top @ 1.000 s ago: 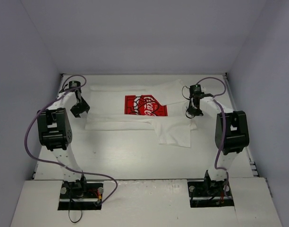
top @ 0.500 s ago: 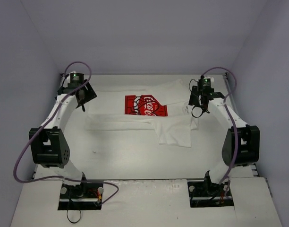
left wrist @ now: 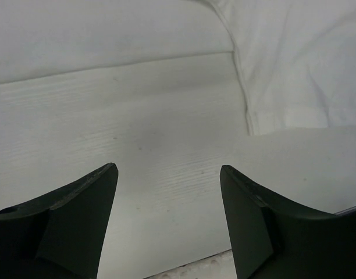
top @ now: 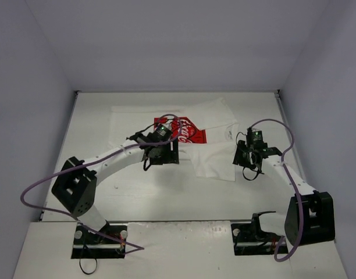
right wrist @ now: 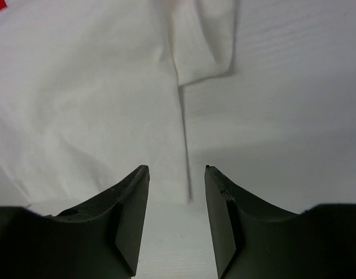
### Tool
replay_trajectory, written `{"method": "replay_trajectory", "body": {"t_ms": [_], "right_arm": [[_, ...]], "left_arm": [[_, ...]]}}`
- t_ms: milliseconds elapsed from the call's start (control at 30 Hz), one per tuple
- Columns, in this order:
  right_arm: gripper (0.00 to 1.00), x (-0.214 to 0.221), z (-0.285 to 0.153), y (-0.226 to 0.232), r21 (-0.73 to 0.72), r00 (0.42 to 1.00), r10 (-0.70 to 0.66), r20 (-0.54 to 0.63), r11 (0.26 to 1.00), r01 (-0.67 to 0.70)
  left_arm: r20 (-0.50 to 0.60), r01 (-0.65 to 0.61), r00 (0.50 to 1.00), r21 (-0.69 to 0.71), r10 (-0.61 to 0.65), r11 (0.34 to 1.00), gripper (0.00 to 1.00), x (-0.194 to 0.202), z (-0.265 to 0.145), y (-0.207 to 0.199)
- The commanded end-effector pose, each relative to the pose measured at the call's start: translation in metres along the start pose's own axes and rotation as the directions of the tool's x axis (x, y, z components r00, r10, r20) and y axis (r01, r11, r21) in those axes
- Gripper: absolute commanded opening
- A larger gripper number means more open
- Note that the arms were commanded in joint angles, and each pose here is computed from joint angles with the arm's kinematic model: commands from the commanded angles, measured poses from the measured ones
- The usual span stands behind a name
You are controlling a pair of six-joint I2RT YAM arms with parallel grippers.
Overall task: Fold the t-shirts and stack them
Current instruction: Fold the flattened tshirt in 1/3 of the way
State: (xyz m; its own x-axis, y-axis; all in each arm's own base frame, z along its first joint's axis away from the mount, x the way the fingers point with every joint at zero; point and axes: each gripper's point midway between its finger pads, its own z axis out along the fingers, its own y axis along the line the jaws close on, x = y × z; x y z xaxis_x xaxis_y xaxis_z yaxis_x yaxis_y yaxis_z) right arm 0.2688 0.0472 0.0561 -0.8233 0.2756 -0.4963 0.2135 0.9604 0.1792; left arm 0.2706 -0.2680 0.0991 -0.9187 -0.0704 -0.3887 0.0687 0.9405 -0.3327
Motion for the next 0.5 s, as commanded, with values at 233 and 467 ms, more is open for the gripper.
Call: {"method": "replay_trajectory", "body": {"t_ms": [233, 467], "right_arm": [[0.46, 0.026, 0.006, 0.009, 0.032, 0.995, 0.090, -0.034, 0.996, -0.089], [0.45, 0.041, 0.011, -0.003, 0.087, 0.993, 0.109, -0.050, 0.991, -0.105]], "left_arm": [[-0.043, 0.028, 0.999, 0.053, -0.026, 0.998, 0.67, 0.021, 0.046, -0.086], [-0.046, 0.043, 0.998, 0.016, -0.042, 0.999, 0.64, 0.024, 0.062, -0.086]]}}
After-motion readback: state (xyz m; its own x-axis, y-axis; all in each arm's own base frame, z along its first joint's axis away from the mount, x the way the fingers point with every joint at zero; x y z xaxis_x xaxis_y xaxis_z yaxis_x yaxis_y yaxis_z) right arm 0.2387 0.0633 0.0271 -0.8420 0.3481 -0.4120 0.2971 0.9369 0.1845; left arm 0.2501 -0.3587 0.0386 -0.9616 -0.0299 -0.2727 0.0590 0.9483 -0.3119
